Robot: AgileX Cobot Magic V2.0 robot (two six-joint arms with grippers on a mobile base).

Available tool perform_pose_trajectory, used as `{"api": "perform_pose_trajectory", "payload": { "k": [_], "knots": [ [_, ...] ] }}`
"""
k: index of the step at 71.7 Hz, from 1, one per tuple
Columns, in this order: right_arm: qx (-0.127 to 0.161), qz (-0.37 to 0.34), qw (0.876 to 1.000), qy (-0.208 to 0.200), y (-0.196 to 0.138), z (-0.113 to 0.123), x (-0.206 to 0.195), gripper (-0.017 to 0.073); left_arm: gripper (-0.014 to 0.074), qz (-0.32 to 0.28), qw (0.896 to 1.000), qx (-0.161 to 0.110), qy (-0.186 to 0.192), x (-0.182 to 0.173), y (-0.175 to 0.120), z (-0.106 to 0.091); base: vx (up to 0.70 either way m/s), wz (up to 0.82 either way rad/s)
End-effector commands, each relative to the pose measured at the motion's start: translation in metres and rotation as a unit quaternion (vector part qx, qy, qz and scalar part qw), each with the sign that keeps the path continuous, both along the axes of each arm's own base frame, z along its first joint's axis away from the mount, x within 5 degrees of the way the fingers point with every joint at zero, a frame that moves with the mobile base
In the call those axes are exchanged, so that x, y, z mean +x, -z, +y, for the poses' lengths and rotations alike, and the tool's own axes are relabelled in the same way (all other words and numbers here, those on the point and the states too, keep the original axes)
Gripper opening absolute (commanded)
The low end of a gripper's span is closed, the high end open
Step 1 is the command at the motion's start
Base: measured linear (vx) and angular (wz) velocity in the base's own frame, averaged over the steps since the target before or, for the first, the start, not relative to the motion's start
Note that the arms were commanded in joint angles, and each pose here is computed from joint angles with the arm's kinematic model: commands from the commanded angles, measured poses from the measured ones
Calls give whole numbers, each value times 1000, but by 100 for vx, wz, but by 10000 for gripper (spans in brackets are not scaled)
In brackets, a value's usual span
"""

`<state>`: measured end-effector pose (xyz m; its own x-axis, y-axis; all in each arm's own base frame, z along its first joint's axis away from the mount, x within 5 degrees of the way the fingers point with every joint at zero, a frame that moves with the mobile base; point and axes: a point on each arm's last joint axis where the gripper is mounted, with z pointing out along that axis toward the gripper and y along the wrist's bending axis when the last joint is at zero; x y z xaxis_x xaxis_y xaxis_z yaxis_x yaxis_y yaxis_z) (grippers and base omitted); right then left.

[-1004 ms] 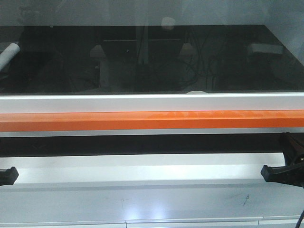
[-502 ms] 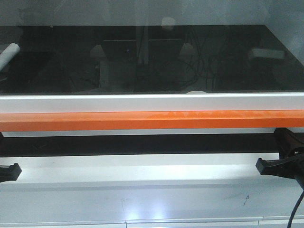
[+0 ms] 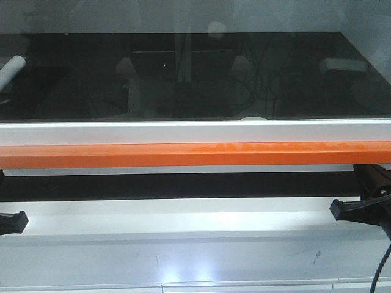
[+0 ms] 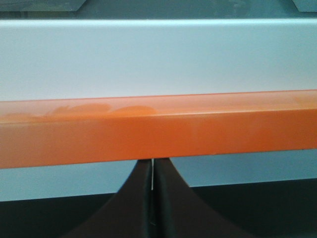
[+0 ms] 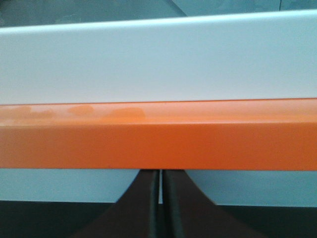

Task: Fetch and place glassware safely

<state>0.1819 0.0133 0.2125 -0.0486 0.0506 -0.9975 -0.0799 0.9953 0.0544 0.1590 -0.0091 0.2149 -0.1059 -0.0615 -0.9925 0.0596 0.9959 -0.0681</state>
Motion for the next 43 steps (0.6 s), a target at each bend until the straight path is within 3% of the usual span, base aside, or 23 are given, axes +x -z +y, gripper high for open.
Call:
{"api": "perform_pose_trajectory", "payload": {
  "k": [1,17,43],
  "knots": [
    [-5,-80,997,-4,-24,1,7,-1,-7,-88,996,-6,3,3,-22,-1,0,0],
    [-27,-83,996,-3,-36,2,17,-1,-7,-89,996,-3,3,3,-22,-1,0,0],
    [-27,-77,997,-3,-38,2,22,-1,-7,-102,995,-2,3,5,-28,-1,0,0]
  ]
}}
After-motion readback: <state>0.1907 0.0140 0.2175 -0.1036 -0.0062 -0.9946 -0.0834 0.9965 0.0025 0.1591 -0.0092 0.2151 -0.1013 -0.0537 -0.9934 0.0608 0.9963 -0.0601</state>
